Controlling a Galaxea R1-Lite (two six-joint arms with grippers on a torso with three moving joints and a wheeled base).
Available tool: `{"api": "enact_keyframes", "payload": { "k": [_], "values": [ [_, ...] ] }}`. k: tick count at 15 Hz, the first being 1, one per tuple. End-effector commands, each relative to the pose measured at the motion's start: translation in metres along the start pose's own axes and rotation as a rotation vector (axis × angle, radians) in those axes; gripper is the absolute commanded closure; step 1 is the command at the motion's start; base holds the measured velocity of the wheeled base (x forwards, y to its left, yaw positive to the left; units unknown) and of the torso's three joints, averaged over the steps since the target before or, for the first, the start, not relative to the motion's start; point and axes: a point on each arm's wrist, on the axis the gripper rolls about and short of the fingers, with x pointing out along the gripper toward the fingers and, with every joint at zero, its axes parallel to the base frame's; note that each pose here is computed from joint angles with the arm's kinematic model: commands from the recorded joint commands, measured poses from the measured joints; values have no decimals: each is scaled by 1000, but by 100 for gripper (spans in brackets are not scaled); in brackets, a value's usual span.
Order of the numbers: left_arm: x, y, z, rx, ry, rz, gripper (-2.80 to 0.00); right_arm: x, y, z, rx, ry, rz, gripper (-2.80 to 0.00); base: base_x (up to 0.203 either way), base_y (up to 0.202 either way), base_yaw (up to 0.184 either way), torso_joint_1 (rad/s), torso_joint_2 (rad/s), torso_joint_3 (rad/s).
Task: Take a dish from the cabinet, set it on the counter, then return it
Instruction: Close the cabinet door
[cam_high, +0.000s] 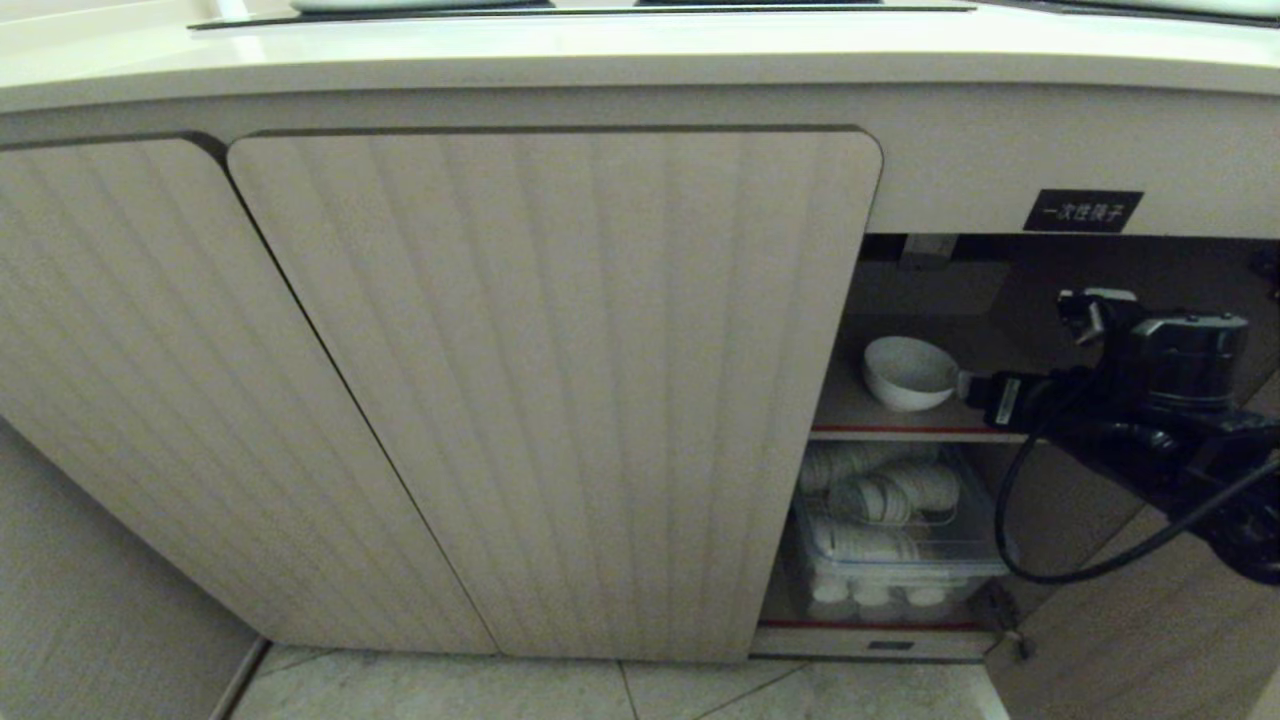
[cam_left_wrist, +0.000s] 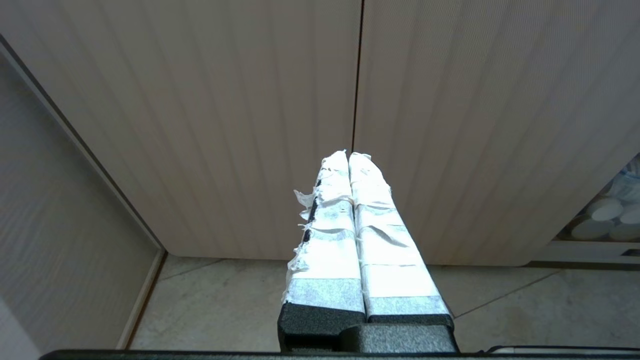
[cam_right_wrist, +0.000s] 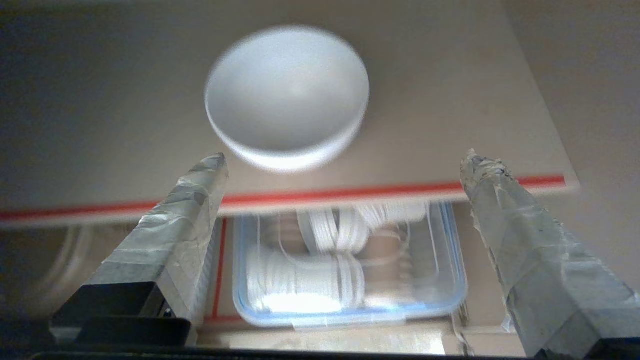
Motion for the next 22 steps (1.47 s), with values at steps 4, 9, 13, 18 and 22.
{"api": "enact_keyframes", "payload": {
  "k": [4, 9, 13, 18, 22],
  "values": [
    [0, 0, 0, -1, 1, 0, 0, -18, -2, -8, -11, 29, 41, -280, 0, 0, 0, 0, 0, 0],
    [0, 0, 0, -1, 1, 0, 0, -38, -5, -10, -11, 52, 79, -280, 0, 0, 0, 0, 0, 0],
    [0, 0, 0, -1, -2, 0, 0, -58, -6, -17, -19, 82, 119, -280, 0, 0, 0, 0, 0, 0],
    [0, 0, 0, -1, -1, 0, 0, -77, -9, -24, -19, 100, 158, -280, 0, 0, 0, 0, 0, 0],
    [0, 0, 0, -1, 1, 0, 0, -100, -15, -38, -21, 131, 157, -280, 0, 0, 0, 0, 0, 0]
  ]
}}
